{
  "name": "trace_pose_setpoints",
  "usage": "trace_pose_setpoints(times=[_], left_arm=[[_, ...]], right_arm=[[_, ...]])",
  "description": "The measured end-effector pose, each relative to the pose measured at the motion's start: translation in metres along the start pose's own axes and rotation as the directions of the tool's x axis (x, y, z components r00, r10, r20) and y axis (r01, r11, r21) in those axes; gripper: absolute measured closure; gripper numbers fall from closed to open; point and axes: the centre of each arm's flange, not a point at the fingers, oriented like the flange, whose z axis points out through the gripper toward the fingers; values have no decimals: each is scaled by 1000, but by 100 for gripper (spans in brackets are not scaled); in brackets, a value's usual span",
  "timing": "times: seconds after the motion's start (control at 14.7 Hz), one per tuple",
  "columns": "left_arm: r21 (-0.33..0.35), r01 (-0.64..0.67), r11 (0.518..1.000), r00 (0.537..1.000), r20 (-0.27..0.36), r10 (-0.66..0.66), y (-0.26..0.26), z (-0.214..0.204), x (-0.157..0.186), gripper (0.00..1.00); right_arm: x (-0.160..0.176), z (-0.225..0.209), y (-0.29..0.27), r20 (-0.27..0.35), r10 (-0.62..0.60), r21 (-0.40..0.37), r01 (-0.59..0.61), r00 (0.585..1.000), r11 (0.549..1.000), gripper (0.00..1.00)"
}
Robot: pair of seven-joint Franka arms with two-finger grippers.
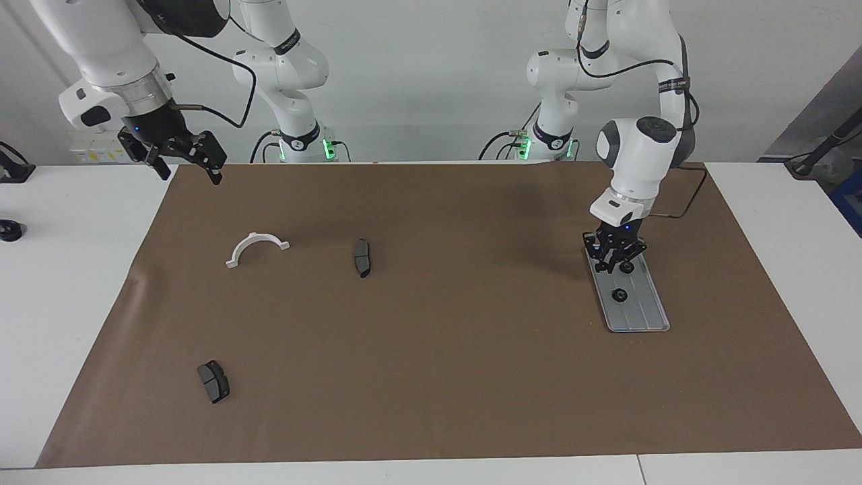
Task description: Pick bearing gear from pile to tray
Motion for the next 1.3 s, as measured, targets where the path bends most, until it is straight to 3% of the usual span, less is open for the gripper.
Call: trace_pose_setpoints(times=[0.61,0.68,1.09,1.16,1.3], left_arm=[[5,18,1000,999,43,-18,-20,17,-29,77],[5,0,1000,999,44,-1,-20,17,-29,71],[6,-26,1000,999,32,26,-22,8,-19,7],[3,-25,1000,998,49,24,-24,1,-10,0],[-7,-21,1000,995,98,22,-30,-23,16,0]], right_arm=[[0,0,0,0,0,0,0,1000,1000,0],[0,0,0,0,0,0,0,1000,1000,0],[0,0,0,0,0,0,0,1000,1000,0],[0,0,0,0,0,0,0,1000,1000,0],[0,0,0,0,0,0,0,1000,1000,0]])
